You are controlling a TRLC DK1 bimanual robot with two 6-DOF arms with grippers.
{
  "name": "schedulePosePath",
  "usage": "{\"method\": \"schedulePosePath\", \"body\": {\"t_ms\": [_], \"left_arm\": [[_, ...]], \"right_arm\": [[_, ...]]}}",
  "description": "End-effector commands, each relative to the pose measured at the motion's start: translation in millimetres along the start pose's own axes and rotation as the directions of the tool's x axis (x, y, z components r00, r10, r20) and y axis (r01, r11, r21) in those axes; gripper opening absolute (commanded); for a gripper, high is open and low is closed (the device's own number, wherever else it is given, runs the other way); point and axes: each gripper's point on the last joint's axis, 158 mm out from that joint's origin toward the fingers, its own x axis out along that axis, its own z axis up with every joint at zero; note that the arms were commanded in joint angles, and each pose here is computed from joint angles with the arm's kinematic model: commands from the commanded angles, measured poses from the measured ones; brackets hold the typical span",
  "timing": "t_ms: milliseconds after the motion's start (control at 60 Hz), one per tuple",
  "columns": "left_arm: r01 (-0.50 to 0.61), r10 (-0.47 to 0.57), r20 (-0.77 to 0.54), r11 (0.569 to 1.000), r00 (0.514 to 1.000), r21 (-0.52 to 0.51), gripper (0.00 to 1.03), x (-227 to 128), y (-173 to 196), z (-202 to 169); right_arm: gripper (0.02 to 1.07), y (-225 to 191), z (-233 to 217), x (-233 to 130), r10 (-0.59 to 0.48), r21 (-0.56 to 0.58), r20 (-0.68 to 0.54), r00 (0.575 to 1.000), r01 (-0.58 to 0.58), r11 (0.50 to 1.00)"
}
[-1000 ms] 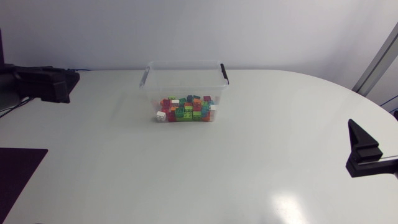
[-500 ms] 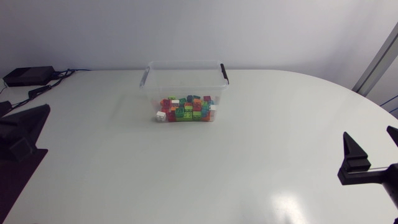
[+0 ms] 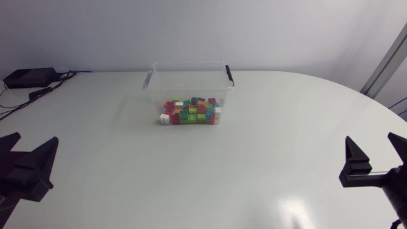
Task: Place the duplo bricks in the container
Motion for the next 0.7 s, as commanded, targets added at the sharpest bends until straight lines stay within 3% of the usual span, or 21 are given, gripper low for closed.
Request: {"method": "schedulePosePath", "body": {"t_ms": [0,683], "left_arm": [[-0.007,0.007,0.001,1.0,1.0,0.014,0.96,7,0,-10],[-0.031,0.037,0.078,0.997,0.996,-0.072,0.96,48,7,-56]], "right_arm": [[1.02,4,-7,3,0.008,0.038,0.005,1.0,-0.008,0.999],[1.02,34,-27,17,0.116,0.206,0.063,0.991,-0.127,0.97]]}}
